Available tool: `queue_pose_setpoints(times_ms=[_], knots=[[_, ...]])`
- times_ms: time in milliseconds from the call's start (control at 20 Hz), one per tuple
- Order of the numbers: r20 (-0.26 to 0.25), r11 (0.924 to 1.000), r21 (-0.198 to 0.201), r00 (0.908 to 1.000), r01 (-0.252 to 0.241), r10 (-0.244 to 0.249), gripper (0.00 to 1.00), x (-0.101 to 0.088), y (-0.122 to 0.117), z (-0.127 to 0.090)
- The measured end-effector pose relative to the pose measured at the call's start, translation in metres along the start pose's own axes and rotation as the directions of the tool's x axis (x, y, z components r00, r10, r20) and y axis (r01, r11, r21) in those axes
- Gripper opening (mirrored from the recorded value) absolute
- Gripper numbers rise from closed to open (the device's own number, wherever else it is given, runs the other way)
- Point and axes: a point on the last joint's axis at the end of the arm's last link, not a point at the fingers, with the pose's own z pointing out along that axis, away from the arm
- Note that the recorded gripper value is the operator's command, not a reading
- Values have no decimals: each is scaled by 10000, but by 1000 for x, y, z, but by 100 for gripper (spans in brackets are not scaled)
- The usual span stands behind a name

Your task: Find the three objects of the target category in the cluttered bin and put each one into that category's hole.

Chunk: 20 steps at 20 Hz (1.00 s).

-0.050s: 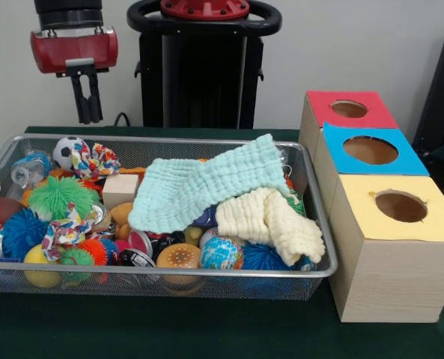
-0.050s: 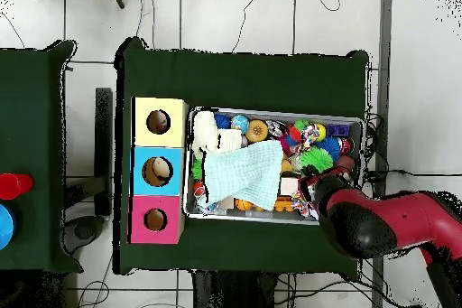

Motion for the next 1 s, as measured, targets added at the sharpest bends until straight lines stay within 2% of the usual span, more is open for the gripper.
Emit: queue_pose_setpoints(times_ms=[400,750,1000], knots=[[-775,9997,254,9970,-11,31,0,17,-8,-5],[-1579,9999,116,9874,-12,31,0,29,0,1],[-1909,10000,17,9816,53,-49,0,31,6,4]])
